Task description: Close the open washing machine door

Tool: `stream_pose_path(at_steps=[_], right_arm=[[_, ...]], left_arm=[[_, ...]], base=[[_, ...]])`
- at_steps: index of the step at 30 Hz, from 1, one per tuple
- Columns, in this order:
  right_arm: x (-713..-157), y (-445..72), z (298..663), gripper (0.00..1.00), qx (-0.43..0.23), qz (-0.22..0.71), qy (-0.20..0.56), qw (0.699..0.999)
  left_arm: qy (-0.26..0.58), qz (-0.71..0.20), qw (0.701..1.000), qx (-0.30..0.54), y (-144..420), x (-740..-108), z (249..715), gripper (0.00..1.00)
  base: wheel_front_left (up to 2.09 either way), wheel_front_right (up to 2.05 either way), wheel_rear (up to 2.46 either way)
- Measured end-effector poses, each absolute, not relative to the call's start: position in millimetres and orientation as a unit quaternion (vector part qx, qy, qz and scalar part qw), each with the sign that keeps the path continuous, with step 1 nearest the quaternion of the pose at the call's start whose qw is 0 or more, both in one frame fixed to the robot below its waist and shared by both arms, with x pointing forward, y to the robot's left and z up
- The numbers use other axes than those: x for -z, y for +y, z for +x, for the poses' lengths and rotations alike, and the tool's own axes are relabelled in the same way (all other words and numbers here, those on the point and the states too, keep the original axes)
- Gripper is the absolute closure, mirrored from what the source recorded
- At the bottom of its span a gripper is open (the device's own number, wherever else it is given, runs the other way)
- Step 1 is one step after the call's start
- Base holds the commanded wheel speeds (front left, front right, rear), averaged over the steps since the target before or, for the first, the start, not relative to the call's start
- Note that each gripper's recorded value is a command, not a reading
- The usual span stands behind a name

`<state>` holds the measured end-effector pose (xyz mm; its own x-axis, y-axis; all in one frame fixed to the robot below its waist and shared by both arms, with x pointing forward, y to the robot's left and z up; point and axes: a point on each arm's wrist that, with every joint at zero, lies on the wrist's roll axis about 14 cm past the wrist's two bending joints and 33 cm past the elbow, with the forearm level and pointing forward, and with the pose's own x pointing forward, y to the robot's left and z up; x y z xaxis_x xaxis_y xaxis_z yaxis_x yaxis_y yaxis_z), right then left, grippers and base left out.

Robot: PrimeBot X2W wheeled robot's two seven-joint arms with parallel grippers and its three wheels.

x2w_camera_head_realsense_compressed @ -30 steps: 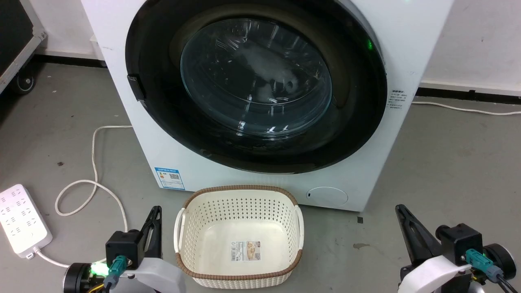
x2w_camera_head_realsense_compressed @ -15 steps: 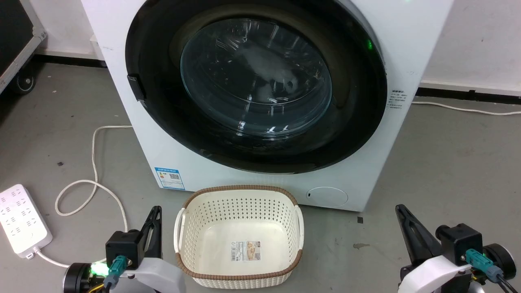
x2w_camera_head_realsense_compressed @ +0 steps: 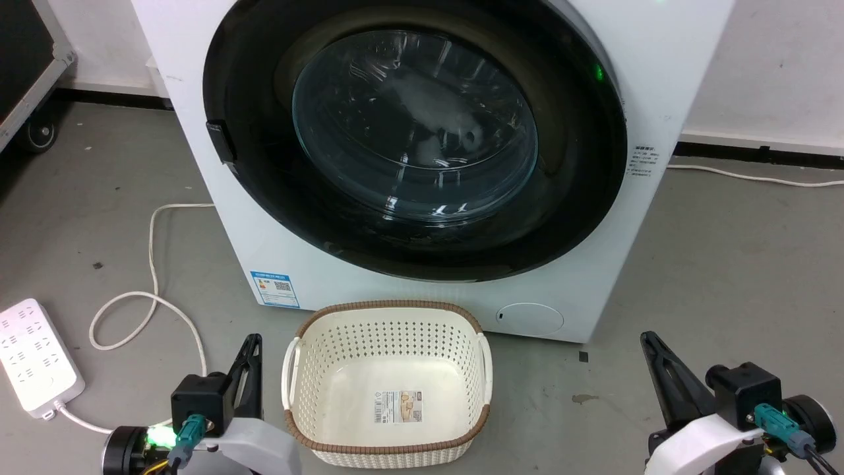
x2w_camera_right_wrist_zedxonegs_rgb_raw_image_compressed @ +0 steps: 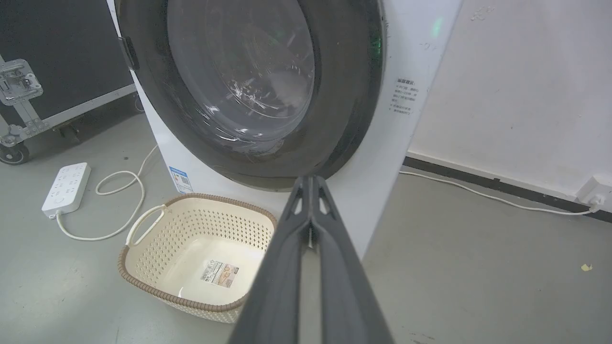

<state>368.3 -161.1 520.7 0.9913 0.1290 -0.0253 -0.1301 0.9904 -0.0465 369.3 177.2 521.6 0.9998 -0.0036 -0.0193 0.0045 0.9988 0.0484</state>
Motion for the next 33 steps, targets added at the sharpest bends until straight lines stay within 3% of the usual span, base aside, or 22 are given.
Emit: stream_pose_path(at_steps=[33], right_arm=[[-520.7, -161.1, 368.3, 1.0, -0.065, -0.024, 0.011, 0.998]], left_arm=[[0.01, 0.024, 1.0, 0.002, 177.2, -521.5, 369.3, 1.0]], base=[[0.0, 0.0, 0.0]])
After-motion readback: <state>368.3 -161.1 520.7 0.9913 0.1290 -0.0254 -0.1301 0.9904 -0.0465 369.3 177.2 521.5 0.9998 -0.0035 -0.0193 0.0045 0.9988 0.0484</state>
